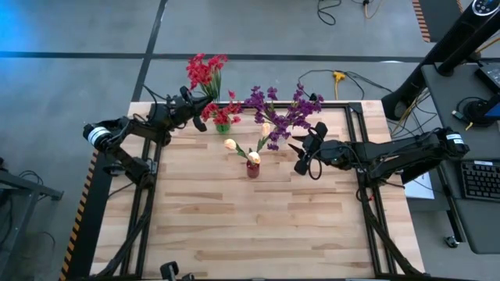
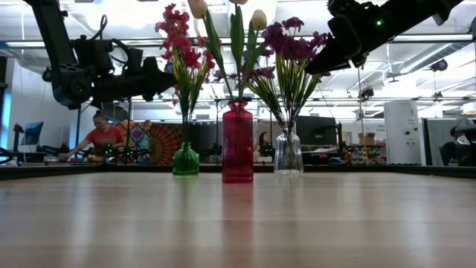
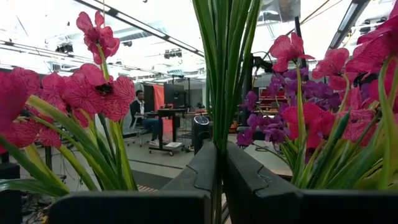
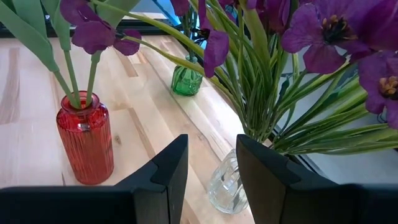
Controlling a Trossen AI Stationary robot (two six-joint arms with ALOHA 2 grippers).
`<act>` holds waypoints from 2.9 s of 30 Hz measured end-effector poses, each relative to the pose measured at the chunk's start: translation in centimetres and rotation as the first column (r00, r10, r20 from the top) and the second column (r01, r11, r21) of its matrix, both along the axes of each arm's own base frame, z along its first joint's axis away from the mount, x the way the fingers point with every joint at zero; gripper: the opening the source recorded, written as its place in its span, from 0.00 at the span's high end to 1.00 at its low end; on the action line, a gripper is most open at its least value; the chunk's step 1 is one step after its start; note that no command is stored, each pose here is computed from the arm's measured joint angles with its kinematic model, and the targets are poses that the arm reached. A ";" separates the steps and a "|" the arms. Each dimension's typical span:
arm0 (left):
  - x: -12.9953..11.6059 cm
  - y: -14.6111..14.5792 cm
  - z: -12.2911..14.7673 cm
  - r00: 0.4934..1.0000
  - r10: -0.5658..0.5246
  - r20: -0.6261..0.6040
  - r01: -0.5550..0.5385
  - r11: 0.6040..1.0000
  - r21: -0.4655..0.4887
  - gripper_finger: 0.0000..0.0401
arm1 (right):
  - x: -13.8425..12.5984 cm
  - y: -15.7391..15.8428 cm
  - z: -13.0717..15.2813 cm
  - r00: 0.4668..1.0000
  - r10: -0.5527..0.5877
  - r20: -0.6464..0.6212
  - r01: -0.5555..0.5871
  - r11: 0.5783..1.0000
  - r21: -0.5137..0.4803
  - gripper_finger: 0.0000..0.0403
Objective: Sort flowers into vase by color
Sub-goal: Put the red flowers into the green vase
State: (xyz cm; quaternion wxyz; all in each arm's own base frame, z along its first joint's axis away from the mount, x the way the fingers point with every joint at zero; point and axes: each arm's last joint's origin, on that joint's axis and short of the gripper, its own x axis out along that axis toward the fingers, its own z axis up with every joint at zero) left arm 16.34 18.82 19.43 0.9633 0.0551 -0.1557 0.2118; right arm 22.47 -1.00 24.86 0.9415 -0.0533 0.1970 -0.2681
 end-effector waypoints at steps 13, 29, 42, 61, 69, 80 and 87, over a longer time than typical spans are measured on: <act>0.0 0.0 -0.2 1.000 -0.001 -0.011 0.000 1.000 -0.014 1.00 | 0.0 0.0 0.0 1.000 0.000 -0.001 0.000 1.000 0.000 0.68; 0.0 0.0 -0.2 1.000 0.002 -0.014 -0.002 1.000 -0.007 1.00 | 0.0 0.0 0.0 1.000 -0.003 0.003 0.003 1.000 0.006 0.68; 0.1 0.0 -0.1 1.000 -0.002 -0.010 0.002 1.000 -0.009 1.00 | 0.0 0.0 0.0 1.000 -0.003 0.002 0.003 1.000 0.006 0.68; 0.3 0.1 0.0 1.000 -0.006 -0.012 0.006 1.000 -0.008 1.00 | 0.0 0.0 0.0 1.000 -0.002 0.002 0.002 1.000 0.006 0.68; 0.3 0.1 -0.1 1.000 -0.005 -0.018 0.004 1.000 -0.013 1.00 | 0.0 0.0 0.0 1.000 -0.002 0.002 0.002 1.000 0.006 0.68; 0.3 0.1 -0.1 1.000 -0.003 -0.022 0.003 1.000 -0.013 1.00 | 0.0 0.0 0.0 1.000 -0.002 0.002 0.002 1.000 0.006 0.68; 0.3 0.1 -0.1 1.000 -0.003 -0.022 0.003 1.000 -0.013 1.00 | 0.0 0.0 0.0 1.000 -0.002 0.002 0.002 1.000 0.006 0.68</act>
